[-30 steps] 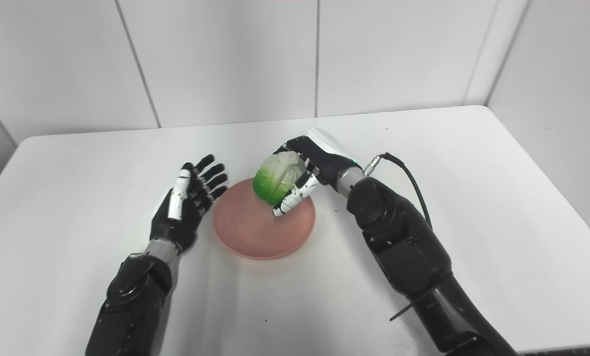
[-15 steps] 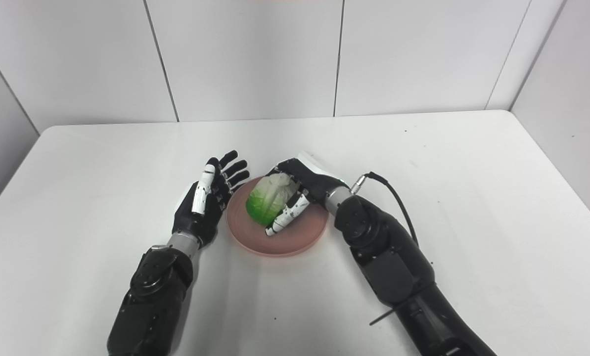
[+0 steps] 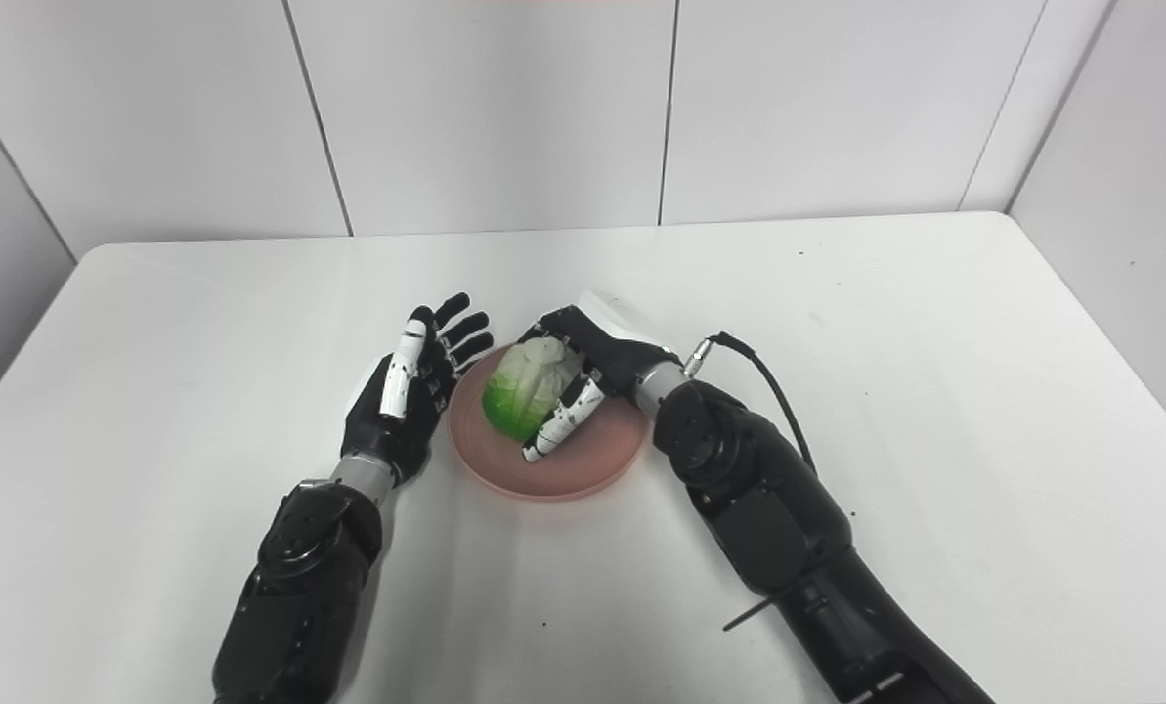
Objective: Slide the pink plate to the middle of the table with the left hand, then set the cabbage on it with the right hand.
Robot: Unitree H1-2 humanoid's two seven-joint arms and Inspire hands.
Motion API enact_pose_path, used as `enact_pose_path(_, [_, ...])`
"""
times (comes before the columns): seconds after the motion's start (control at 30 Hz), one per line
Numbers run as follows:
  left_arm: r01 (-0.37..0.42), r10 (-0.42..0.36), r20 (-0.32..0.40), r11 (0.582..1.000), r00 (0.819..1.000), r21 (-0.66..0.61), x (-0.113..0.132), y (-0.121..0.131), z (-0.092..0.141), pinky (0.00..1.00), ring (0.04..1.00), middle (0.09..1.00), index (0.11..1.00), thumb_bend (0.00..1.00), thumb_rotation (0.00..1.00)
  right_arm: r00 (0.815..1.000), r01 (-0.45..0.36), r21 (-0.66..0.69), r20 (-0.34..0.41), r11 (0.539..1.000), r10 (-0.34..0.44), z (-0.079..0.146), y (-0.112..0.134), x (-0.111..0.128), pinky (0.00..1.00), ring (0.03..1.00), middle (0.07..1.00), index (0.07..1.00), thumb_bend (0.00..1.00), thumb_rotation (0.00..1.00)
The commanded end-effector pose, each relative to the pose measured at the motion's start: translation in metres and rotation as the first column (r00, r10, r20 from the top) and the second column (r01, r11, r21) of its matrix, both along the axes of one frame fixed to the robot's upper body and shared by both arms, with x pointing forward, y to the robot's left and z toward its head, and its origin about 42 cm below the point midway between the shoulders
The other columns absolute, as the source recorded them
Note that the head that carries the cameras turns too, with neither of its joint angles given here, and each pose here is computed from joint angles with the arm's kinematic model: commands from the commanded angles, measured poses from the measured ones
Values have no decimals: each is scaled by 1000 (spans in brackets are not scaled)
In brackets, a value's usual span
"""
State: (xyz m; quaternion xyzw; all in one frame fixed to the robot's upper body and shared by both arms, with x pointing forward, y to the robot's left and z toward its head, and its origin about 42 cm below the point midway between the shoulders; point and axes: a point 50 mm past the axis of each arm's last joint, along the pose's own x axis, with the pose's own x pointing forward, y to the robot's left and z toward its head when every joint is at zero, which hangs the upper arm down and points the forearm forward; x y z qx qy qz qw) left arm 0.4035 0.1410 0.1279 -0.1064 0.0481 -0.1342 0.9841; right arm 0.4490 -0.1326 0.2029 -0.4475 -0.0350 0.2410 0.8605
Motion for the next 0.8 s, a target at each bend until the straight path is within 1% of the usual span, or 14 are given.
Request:
enact_pose_path(0.0, [12, -11, -99, 1000, 995, 9, -9, -4, -18, 834, 862, 864, 869, 504, 1000, 999, -23, -32, 44, 999, 24, 14, -1, 2, 460, 416, 488, 537, 517, 0])
enact_pose_path(0.03, [13, -12, -98, 1000, 995, 8, -9, -4, -18, 833, 863, 866, 869, 506, 1000, 998, -28, -52, 49, 998, 31, 15, -2, 1, 499, 516, 577, 554, 588, 71])
enact_pose_path(0.1, [14, -13, -97, 1000, 995, 12, -9, -5, -18, 838, 871, 875, 874, 513, 1000, 997, -34, -83, 63, 996, 39, 17, -2, -1, 593, 655, 702, 731, 858, 132])
enact_pose_path(0.17, [17, -15, -96, 1000, 995, 17, -9, -5, -18, 840, 874, 877, 876, 514, 1000, 996, -43, -103, 72, 994, 51, 19, -3, -3, 618, 687, 731, 765, 900, 152])
enact_pose_path(0.2, [18, -16, -95, 1000, 995, 20, -9, -5, -18, 846, 878, 880, 882, 516, 1000, 996, -49, -112, 75, 992, 58, 20, -3, -3, 663, 764, 810, 854, 952, 218])
enact_pose_path(0.23, [21, -19, -93, 1000, 996, 20, -9, -5, -18, 849, 879, 881, 884, 517, 1000, 995, -60, -120, 73, 991, 69, 21, -4, -4, 678, 791, 836, 884, 970, 240])
enact_pose_path(0.27, [22, -21, -91, 1000, 996, 19, -9, -5, -18, 854, 882, 883, 887, 519, 1000, 995, -67, -126, 71, 990, 76, 23, -5, -4, 722, 851, 899, 941, 986, 281])
enact_pose_path(0.3, [21, -20, -91, 1000, 996, 19, -9, -6, -18, 856, 884, 884, 888, 520, 1000, 995, -73, -125, 59, 989, 81, 24, -5, -5, 745, 883, 931, 970, 994, 302])
enact_pose_path(0.33, [21, -19, -92, 1000, 996, 18, -9, -6, -18, 857, 881, 879, 881, 523, 1000, 995, -77, -125, 49, 989, 83, 25, -6, -5, 803, 943, 972, 988, 999, 333])
enact_pose_path(0.4, [20, -18, -92, 1000, 996, 20, -9, -6, -18, 856, 878, 875, 877, 524, 1000, 996, -83, -118, 31, 990, 87, 27, -7, -5, 849, 988, 997, 999, 1000, 366])
enact_pose_path(0.53, [24, -22, -91, 999, 996, 22, -8, -5, -18, 861, 880, 874, 874, 530, 1000, 996, -93, -96, 1, 991, 93, 32, -9, -7, 879, 999, 1000, 1000, 1000, 398])
enact_pose_path(0.6, [22, -20, -95, 1000, 995, 21, -8, -4, -18, 864, 881, 875, 874, 538, 1000, 996, -94, -65, -10, 993, 94, 36, -11, -8, 859, 1000, 1000, 1000, 1000, 401])
enact_pose_path(0.67, [18, -16, -97, 999, 995, 26, -8, -3, -18, 860, 877, 871, 870, 538, 1000, 995, -95, -28, -13, 995, 95, 41, -14, -9, 854, 1000, 1000, 1000, 1000, 406])
enact_pose_path(0.77, [18, -15, -98, 999, 995, 28, -7, -3, -19, 855, 878, 872, 871, 539, 1000, 995, -96, 9, -6, 995, 97, 48, -18, -11, 881, 1000, 1000, 1000, 1000, 409])
